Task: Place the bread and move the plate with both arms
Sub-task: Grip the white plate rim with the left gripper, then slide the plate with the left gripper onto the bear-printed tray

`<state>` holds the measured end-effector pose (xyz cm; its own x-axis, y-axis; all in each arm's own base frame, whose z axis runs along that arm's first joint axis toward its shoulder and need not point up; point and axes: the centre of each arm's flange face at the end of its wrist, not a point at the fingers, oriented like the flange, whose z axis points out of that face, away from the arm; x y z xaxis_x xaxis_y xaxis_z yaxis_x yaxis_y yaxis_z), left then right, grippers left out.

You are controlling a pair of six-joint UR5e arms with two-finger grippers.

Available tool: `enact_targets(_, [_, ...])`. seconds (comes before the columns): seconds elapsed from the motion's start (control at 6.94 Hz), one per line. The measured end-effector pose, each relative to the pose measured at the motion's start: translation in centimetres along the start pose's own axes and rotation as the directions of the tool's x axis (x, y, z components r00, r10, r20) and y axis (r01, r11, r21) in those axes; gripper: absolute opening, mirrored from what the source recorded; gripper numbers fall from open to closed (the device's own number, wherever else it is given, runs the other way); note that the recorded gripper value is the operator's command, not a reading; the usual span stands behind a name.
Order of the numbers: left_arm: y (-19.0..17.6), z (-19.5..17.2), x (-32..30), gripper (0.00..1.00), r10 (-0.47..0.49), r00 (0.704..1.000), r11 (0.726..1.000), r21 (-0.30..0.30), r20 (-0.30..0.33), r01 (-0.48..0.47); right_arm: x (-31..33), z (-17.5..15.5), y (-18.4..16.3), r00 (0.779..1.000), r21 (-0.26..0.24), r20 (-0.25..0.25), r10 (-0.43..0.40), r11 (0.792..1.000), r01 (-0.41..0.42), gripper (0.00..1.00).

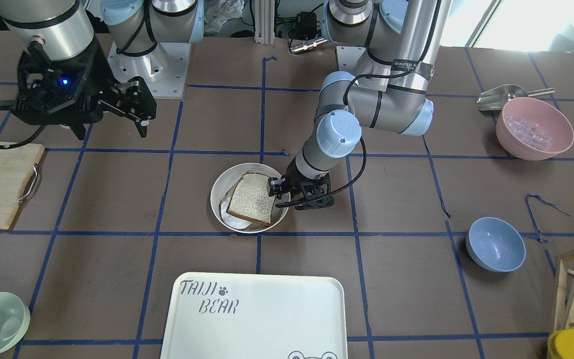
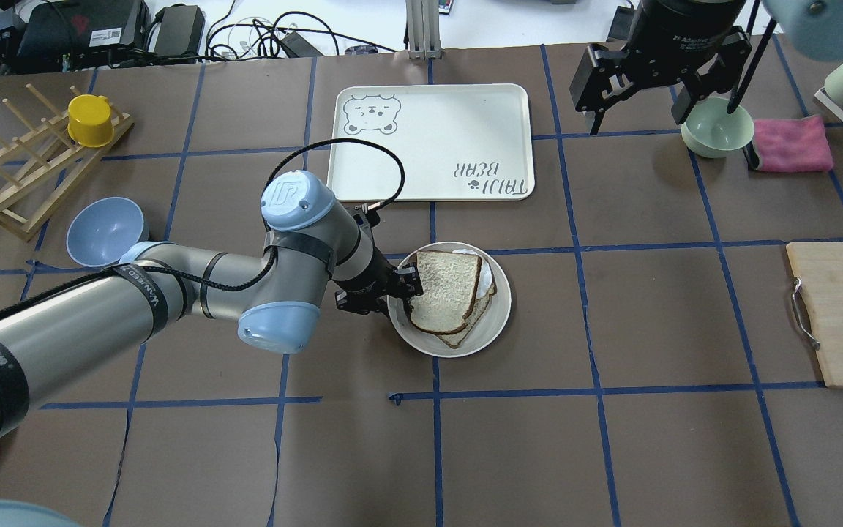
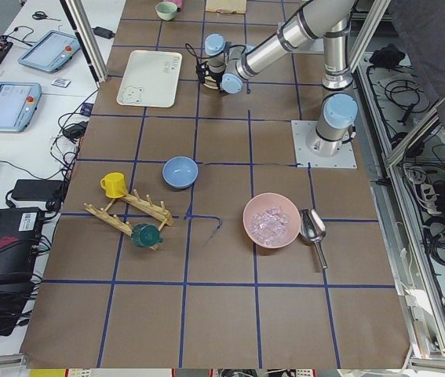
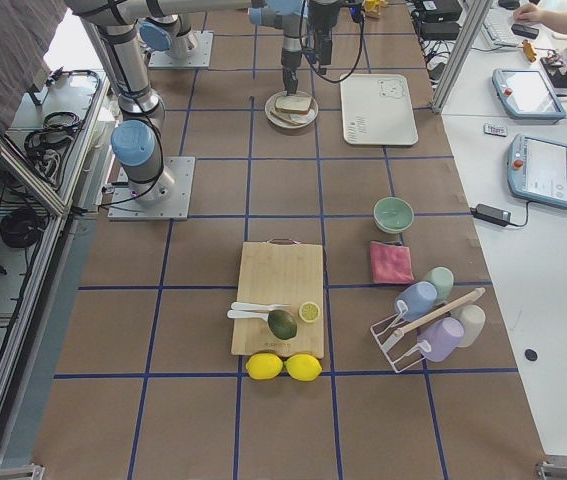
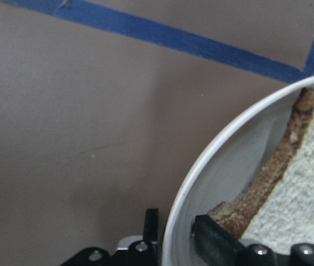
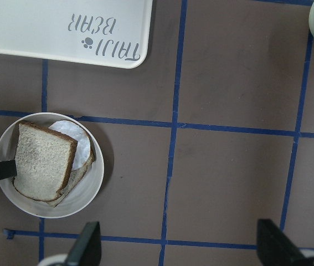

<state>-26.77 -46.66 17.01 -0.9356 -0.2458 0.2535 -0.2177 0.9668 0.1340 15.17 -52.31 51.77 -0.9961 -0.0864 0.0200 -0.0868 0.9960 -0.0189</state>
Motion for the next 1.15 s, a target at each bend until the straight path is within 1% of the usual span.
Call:
enact_targets(0.29, [-0.1,-0.7,0.1,0.0,0.0,1.0,1.0,0.013,-0.01,0.0,0.0,0.0,0.0,1.0,0.0,0.0,0.001,1.0,-0.001,1.0])
enact_targets(0.72, [-0.4,-2.8,0.7,0.0,0.006,0.999,0.999,0.046,-0.042,-0.004,-0.1,-0.2,0.1,1.0,0.006,0.0,-0.001,1.0,0.001,1.0])
enact_targets(0.86, [-0.7,-4.3,1.2,0.0,0.002,0.998,0.997,0.072,-0.066,0.003,-0.1,-0.3,0.1,1.0,0.007,0.0,-0.002,1.0,0.002,1.0])
enact_targets(1.15, [-3.5,-8.3,2.1,0.0,-0.03,0.992,0.988,0.146,-0.121,0.047,-0.1,-0.2,0.1,1.0,0.007,0.001,-0.002,1.0,0.002,1.0])
